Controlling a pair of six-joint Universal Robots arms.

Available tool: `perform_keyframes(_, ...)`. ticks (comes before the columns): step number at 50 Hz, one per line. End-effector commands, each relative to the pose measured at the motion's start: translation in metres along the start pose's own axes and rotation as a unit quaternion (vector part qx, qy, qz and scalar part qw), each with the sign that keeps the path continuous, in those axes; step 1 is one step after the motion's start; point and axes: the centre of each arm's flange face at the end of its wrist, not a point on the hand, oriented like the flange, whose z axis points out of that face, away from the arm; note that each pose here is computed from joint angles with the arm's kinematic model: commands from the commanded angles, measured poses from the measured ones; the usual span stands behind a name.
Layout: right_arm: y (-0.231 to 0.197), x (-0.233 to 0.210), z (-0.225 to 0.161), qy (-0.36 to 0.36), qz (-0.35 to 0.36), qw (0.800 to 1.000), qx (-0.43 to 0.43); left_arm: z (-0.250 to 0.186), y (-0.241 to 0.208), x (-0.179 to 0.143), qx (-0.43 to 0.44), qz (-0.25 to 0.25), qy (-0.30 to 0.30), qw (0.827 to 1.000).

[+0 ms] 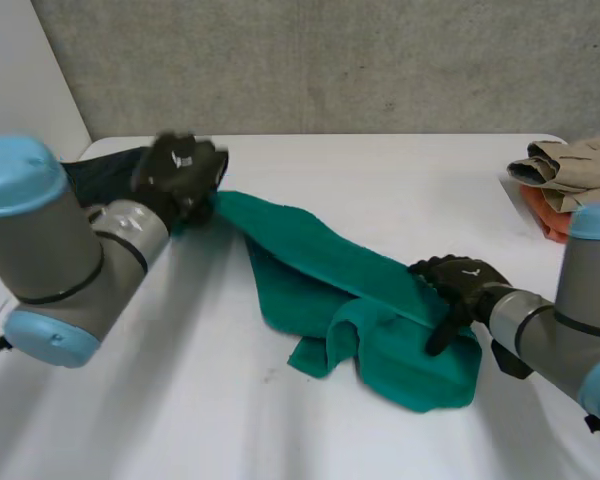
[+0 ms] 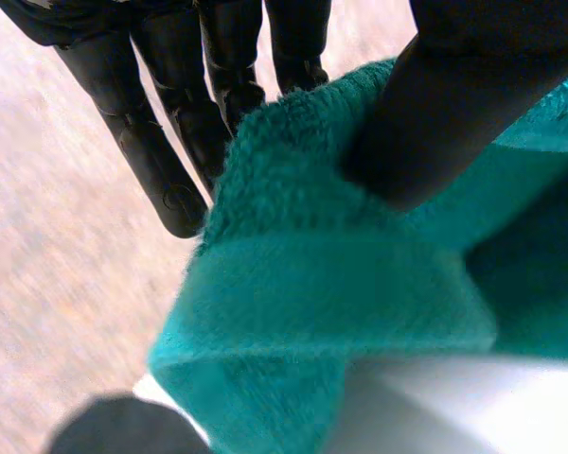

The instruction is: Fold the laundry.

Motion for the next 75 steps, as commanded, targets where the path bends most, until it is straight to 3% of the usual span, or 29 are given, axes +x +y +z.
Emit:
perform_keyframes(1, -0.008, -0.015, 0.003, -0.016, 0.041, 0.999, 0.019, -0.029, -0.088, -0.016, 0.113, -0.027, -0.024, 0.993)
perform_keyframes(10, -0.007, -0.022, 0.010, -0.020, 0.095, 0.995, 0.020, -0.059, -0.125, -0.020, 0.142, -0.030, -0.024, 0.989)
perform_keyframes(18, 0.001, -0.032, 0.024, -0.019, 0.081, 0.996, 0.011, -0.071, -0.141, -0.020, 0.164, -0.033, -0.024, 0.986)
perform_keyframes(22, -0.015, -0.023, 0.018, 0.004, 0.077, 0.996, 0.045, -0.072, -0.142, -0.025, 0.162, -0.034, -0.041, 0.985)
perform_keyframes(26, -0.074, -0.015, -0.026, 0.025, 0.018, 0.988, 0.151, -0.074, -0.135, -0.029, 0.145, -0.032, -0.051, 0.988)
perform_keyframes(29, -0.116, 0.013, -0.067, 0.090, -0.083, 0.970, 0.211, -0.074, -0.121, -0.033, 0.110, -0.032, -0.053, 0.992)
perform_keyframes(32, -0.134, 0.034, -0.098, 0.150, -0.202, 0.946, 0.205, -0.075, -0.107, -0.037, 0.069, -0.033, -0.054, 0.996)
perform_keyframes(36, -0.141, 0.044, -0.119, 0.180, -0.297, 0.925, 0.154, -0.079, -0.080, -0.038, -0.002, -0.040, -0.044, 0.998)
perform_keyframes(42, -0.126, 0.040, -0.126, 0.147, -0.327, 0.931, 0.068, -0.076, -0.024, -0.013, -0.117, -0.051, 0.004, 0.992)
perform_keyframes(47, -0.094, 0.041, -0.085, 0.100, -0.335, 0.937, -0.010, -0.060, 0.010, 0.000, -0.165, -0.036, 0.029, 0.985)
perform_keyframes(50, -0.082, 0.040, -0.066, 0.089, -0.352, 0.931, -0.038, -0.035, 0.019, 0.001, -0.148, -0.011, 0.025, 0.989)
perform_keyframes(54, -0.090, 0.043, -0.033, 0.125, -0.379, 0.917, -0.032, 0.007, 0.011, -0.006, -0.084, 0.025, 0.002, 0.996)
perform_keyframes(57, -0.119, 0.056, -0.007, 0.198, -0.391, 0.898, 0.028, 0.048, -0.017, -0.023, 0.005, 0.060, -0.041, 0.997)
perform_keyframes(61, -0.184, 0.070, -0.003, 0.298, -0.387, 0.854, 0.176, 0.082, -0.072, -0.055, 0.128, 0.099, -0.130, 0.978)
perform_keyframes(62, -0.208, 0.072, -0.007, 0.331, -0.384, 0.828, 0.240, 0.083, -0.085, -0.060, 0.149, 0.103, -0.148, 0.972)
perform_keyframes(64, -0.227, 0.073, -0.013, 0.358, -0.381, 0.800, 0.296, 0.082, -0.119, -0.067, 0.199, 0.098, -0.185, 0.957)
perform_keyframes(66, -0.248, 0.072, -0.027, 0.388, -0.377, 0.759, 0.362, 0.080, -0.129, -0.067, 0.215, 0.091, -0.198, 0.952)
perform_keyframes(67, -0.253, 0.070, -0.032, 0.392, -0.376, 0.748, 0.380, 0.079, -0.131, -0.067, 0.217, 0.089, -0.201, 0.951)
perform_keyframes(69, -0.254, 0.066, -0.039, 0.388, -0.381, 0.740, 0.395, 0.077, -0.130, -0.061, 0.215, 0.080, -0.194, 0.954)
perform_keyframes(71, -0.247, 0.060, -0.043, 0.370, -0.391, 0.745, 0.394, 0.074, -0.125, -0.058, 0.205, 0.076, -0.188, 0.958)
perform_keyframes(73, -0.238, 0.057, -0.041, 0.355, -0.397, 0.755, 0.382, 0.064, -0.118, -0.054, 0.187, 0.070, -0.176, 0.964)
perform_keyframes(75, -0.216, 0.053, -0.032, 0.328, -0.403, 0.780, 0.349, 0.054, -0.101, -0.048, 0.159, 0.063, -0.159, 0.972)
